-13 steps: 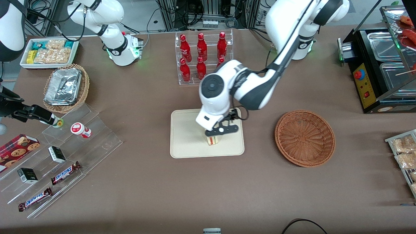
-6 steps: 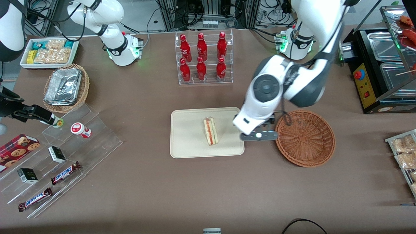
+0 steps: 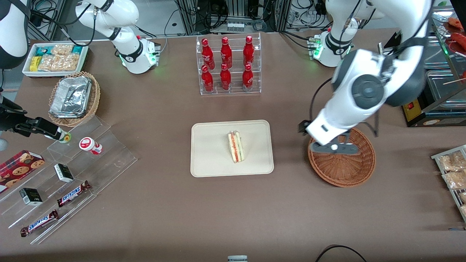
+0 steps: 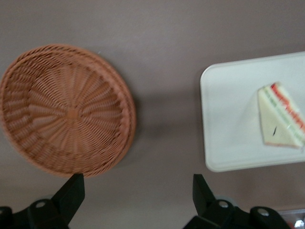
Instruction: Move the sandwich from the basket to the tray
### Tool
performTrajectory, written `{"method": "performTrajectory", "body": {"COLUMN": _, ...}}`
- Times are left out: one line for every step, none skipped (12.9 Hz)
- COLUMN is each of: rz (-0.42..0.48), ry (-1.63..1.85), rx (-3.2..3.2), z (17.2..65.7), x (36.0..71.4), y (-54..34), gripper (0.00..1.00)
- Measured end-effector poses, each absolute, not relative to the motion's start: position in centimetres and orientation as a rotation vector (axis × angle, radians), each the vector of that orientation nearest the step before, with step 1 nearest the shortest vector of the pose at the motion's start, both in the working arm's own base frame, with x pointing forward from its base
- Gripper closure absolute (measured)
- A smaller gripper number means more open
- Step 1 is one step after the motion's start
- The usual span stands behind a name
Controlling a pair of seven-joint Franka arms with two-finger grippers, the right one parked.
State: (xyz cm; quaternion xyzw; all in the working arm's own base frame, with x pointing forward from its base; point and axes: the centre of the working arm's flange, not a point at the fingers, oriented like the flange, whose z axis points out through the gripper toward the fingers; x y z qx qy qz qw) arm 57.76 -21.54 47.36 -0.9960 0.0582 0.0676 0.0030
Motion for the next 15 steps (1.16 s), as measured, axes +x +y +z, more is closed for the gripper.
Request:
{"method": "performTrajectory", "body": {"rz": 0.234, "ry": 0.215, "rx": -3.118, "z": 48.5, "x": 57.5, "y": -19.7, "gripper": 0.0}}
{"method": "performTrajectory", "body": {"rz": 0.251, "ry": 0.248, "rx": -3.113, "z": 49.6, "x": 57.2, "y": -17.9, "gripper": 0.0}}
{"method": "performTrajectory", "body": {"rz": 0.261, "ry": 0.273, "rx": -3.111, "z": 50.8, "x": 56.9, "y": -16.2, "gripper": 0.0}}
{"method": "performTrajectory", "body": {"rz": 0.264, "ry": 0.283, "rx": -3.111, "z": 52.0, "x": 56.5, "y": -14.7, "gripper": 0.0}}
{"method": "performTrajectory", "body": {"rz": 0.265, "ry": 0.283, "rx": -3.11, "z": 53.0, "x": 56.1, "y": -13.7, "gripper": 0.0}}
{"method": "performTrajectory", "body": {"rz": 0.268, "ry": 0.283, "rx": -3.108, "z": 54.0, "x": 55.5, "y": -13.1, "gripper": 0.0}}
{"method": "performTrajectory", "body": {"rz": 0.264, "ry": 0.279, "rx": -3.107, "z": 54.8, "x": 55.1, "y": -12.7, "gripper": 0.0}}
{"method": "performTrajectory", "body": {"rz": 0.256, "ry": 0.272, "rx": -3.107, "z": 55.6, "x": 54.7, "y": -12.1, "gripper": 0.0}}
{"method": "performTrajectory", "body": {"rz": 0.244, "ry": 0.271, "rx": -3.109, "z": 56.1, "x": 54.6, "y": -11.4, "gripper": 0.0}}
{"method": "performTrajectory", "body": {"rz": 0.234, "ry": 0.265, "rx": -3.112, "z": 56.5, "x": 54.6, "y": -10.5, "gripper": 0.0}}
{"method": "performTrajectory", "body": {"rz": 0.226, "ry": 0.252, "rx": -3.116, "z": 56.8, "x": 54.6, "y": -9.5, "gripper": 0.0}}
{"method": "performTrajectory", "body": {"rz": 0.219, "ry": 0.233, "rx": -3.119, "z": 57.1, "x": 54.6, "y": -8.4, "gripper": 0.0}}
{"method": "performTrajectory", "body": {"rz": 0.212, "ry": 0.207, "rx": -3.121, "z": 57.4, "x": 54.6, "y": -7.5, "gripper": 0.0}}
{"method": "performTrajectory", "body": {"rz": 0.205, "ry": 0.183, "rx": -3.123, "z": 57.7, "x": 54.4, "y": -6.6, "gripper": 0.0}}
{"method": "performTrajectory", "body": {"rz": 0.197, "ry": 0.162, "rx": -3.124, "z": 58.0, "x": 54.2, "y": -5.8, "gripper": 0.0}}
